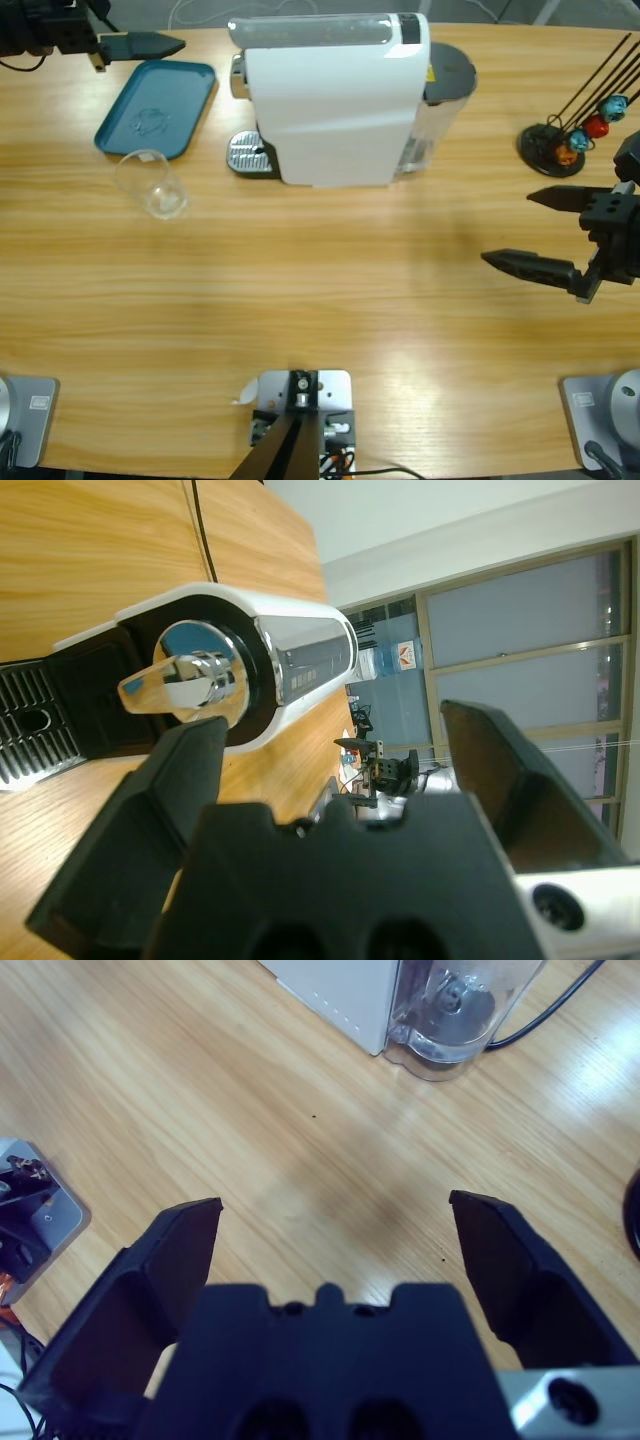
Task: Pour coffee
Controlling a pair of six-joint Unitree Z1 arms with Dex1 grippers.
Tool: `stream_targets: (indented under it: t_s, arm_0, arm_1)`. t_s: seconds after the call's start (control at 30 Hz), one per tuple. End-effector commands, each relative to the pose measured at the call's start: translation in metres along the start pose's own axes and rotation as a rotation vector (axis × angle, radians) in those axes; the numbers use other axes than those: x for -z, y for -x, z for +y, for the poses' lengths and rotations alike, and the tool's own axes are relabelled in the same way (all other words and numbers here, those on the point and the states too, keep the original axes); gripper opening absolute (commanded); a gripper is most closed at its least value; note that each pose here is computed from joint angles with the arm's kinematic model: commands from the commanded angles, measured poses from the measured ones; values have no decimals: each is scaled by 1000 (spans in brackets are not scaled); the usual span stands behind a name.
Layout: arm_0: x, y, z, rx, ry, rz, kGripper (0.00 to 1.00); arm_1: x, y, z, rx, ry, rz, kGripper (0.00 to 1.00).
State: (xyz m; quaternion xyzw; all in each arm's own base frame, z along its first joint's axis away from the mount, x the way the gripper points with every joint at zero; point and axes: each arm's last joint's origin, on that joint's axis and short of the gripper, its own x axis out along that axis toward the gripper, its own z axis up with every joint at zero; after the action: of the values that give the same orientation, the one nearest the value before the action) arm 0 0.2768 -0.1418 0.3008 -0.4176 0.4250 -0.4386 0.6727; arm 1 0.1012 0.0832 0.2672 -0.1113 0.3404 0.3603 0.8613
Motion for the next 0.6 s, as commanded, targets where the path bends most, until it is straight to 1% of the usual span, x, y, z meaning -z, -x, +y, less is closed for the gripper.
stream_targets:
  t_s: [0.03, 0.07, 0.17, 0.3, 0.33, 0.4, 0.47, 0.5, 0.53, 0.57, 0.6]
  arm_0:
    - [-9, -38, 19, 10, 49, 81, 909]
    - [-8, -43, 20, 13, 51, 90, 885]
    - [-7, -52, 21, 19, 63, 110, 885]
    - [-6, -55, 23, 22, 61, 115, 881]
    - [-7, -55, 23, 23, 60, 115, 865]
    - [-7, -55, 22, 26, 56, 114, 741]
    - [-7, -55, 22, 25, 57, 112, 724]
    - [-7, -55, 22, 25, 57, 112, 691]
    - [-7, -55, 22, 26, 58, 112, 586]
    - [-7, -55, 22, 27, 56, 112, 507]
    - [-7, -56, 23, 27, 56, 113, 479]
  arm_1:
    - [3, 0, 2, -18, 18, 3, 1000]
    - [3, 0, 2, -17, 19, 1, 1000]
    - [3, 0, 2, -17, 19, 2, 1000]
    - [3, 0, 2, -17, 18, 1, 1000]
    - [3, 0, 2, -17, 19, 1, 1000]
    - [3, 0, 2, -17, 19, 0, 1000]
    - [3, 0, 2, -17, 19, -1, 1000]
    - [3, 1, 2, -19, 19, -2, 1000]
    - [3, 1, 2, -19, 19, -2, 1000]
    - [3, 1, 2, -19, 19, -2, 1000]
    - [3, 1, 2, -18, 19, -3, 1000]
